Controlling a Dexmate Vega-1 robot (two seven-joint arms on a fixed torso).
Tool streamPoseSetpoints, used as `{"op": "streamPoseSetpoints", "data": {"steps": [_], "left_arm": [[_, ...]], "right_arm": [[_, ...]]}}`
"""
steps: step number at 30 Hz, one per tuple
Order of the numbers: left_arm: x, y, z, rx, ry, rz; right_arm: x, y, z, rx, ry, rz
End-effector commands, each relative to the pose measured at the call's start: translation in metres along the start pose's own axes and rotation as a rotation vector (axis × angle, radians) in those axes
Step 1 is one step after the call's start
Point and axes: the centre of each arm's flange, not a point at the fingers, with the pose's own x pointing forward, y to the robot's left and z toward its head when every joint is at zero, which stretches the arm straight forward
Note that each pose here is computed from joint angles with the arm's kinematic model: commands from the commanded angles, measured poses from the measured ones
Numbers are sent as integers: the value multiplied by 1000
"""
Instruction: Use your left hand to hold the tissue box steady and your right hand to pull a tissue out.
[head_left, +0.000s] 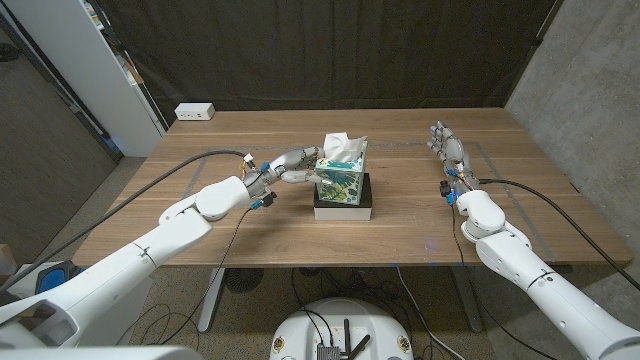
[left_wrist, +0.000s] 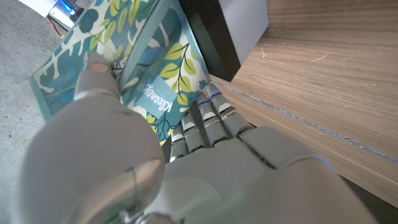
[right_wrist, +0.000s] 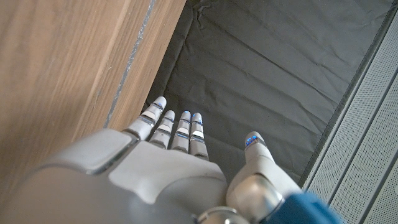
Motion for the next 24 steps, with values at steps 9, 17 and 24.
{"op": "streamPoseSetpoints", "data": {"steps": [9,17,24], "left_arm": [[-10,21,15,-24,-20,46],[-15,30,24,-92,-27,33],[-21,43,35,-39,-22,53]], "right_arm": [[-3,0,-1,1,10,6],[-4,1,1,-5,16,18],[-5,2,-2,2,17,19]]}}
